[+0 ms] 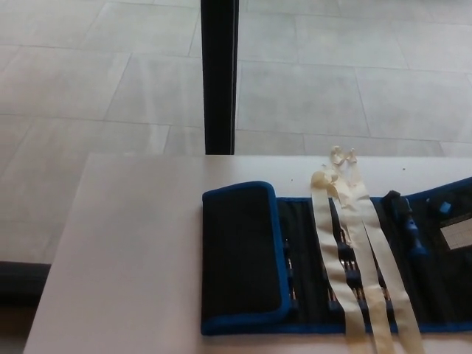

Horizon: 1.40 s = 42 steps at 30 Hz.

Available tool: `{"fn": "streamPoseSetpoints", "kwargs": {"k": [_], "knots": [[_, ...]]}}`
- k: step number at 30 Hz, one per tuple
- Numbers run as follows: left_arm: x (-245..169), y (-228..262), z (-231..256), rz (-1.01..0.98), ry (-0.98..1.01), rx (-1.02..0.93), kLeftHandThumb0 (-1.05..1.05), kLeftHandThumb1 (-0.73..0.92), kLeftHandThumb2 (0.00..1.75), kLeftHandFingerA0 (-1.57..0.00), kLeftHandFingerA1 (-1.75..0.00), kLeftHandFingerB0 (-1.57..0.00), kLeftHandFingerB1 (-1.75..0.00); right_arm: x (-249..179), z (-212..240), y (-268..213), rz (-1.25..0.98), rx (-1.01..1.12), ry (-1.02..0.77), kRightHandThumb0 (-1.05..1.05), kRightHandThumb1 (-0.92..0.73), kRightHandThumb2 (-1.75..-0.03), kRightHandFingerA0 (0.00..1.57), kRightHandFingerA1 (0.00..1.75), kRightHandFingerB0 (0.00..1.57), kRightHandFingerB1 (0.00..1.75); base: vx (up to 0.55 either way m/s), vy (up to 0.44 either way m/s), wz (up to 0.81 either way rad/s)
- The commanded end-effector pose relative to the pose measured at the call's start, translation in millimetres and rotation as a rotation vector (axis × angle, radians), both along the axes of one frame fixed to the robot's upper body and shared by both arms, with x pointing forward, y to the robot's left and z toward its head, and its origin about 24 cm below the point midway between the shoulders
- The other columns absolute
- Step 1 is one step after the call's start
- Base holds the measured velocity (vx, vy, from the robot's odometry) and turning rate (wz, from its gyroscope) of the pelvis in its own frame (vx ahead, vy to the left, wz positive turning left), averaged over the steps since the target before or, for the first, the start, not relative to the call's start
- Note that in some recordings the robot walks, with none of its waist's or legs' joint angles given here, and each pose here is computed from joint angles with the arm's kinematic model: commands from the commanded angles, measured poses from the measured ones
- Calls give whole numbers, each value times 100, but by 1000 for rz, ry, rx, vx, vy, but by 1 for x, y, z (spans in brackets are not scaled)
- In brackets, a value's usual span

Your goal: The robot uses its right hand to lift an edge of the toolkit kept in middle of the desk and make one fold in it

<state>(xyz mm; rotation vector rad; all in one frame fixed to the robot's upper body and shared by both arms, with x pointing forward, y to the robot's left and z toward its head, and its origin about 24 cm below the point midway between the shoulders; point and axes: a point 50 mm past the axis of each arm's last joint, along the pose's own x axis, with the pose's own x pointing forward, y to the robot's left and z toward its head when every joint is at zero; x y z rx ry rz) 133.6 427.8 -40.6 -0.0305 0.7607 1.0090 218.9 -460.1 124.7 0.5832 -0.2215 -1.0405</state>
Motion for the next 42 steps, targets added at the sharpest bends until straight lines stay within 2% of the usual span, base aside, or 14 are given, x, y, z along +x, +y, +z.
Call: {"fn": "streamPoseSetpoints", "kwargs": {"k": [1, 10, 14, 15, 16, 17, 20, 21, 22, 26, 31, 35, 36, 42], "knots": [[-9, 8, 5, 23, 24, 19, -85, 92, 75, -51, -77, -42, -76, 28, 13, 46, 300, -111, -17, -85, -71, -62, 67, 56, 52, 47, 0, 0, 0], [-12, 10, 5, 8, 23, 23, -79, 76, 119, -35, -66, -20, -56, 43, -12, 83, 586, -146, 146, -65, -82, -65, 46, 43, 31, 33, 0, 0, 0], [-12, 10, 5, 17, 42, 24, -85, 92, 72, -47, -70, -56, -84, 43, -30, 93, 674, -132, 237, -65, -80, -64, 46, 43, 32, 33, 0, 0, 0], [-13, 10, 5, 11, 40, 27, -80, 78, 123, -46, -71, -43, -71, 43, -34, 95, 686, -138, 273, -65, -80, -64, 49, 43, 31, 33, 0, 0, 0], [-13, 10, 5, 5, 40, 28, -84, 92, 73, -39, -65, -31, -55, 44, -38, 97, 703, -130, 284, -65, -79, -64, 49, 43, 32, 33, 0, 0, 0], [-13, 10, 5, -5, 31, 32, -88, 75, 100, -45, -72, -49, -101, 45, -45, 101, 741, -119, 309, -64, -79, -64, 46, 43, 33, 33, 0, 0, 0], [-14, 11, 5, 4, 24, 25, -85, 92, 71, -43, -70, -43, -84, 45, -56, 105, 773, -102, 365, -64, -77, -63, 48, 44, 36, 34, 0, 0, 0], [-14, 11, 5, 5, 22, 23, -84, 74, 111, -36, -66, -33, -64, 45, -60, 106, 788, -109, 395, -66, -77, -63, 50, 44, 37, 34, 0, 0, 0], [-13, 10, 5, 8, 26, 24, -87, 92, 70, -50, -76, -37, -125, 45, -63, 105, 798, -115, 415, -64, -77, -63, 50, 44, 36, 34, 0, 0, 0], [-12, 11, 6, 1, 31, 31, -85, 92, 73, -55, -83, -48, -135, 44, -75, 102, 784, -111, 479, -65, -77, -63, 53, 48, 36, 35, 0, 0, 0], [-14, 11, 6, 11, 30, 28, -85, 92, 72, -37, -71, -26, -56, 40, -84, 93, 750, -83, 516, -64, -77, -63, 51, 48, 35, 35, 0, 0, 0], [-15, 11, 5, 8, 18, 21, -85, 92, 72, -35, -65, -28, -48, 35, -90, 84, 734, -63, 537, -65, -62, -98, 46, 60, 29, 49, 0, 0, 0], [-15, 11, 5, 13, 20, 23, -85, 92, 70, -56, -84, -43, -127, 34, -91, 83, 731, -61, 543, -65, -78, -63, 51, 47, 36, 34, 0, 0, 0], [-14, 11, 5, 1, 39, 33, -84, 92, 72, -39, -65, -30, -57, 35, -93, 87, 757, -80, 561, -65, -77, -64, 55, 47, 37, 34, 0, 0, 0]]}}
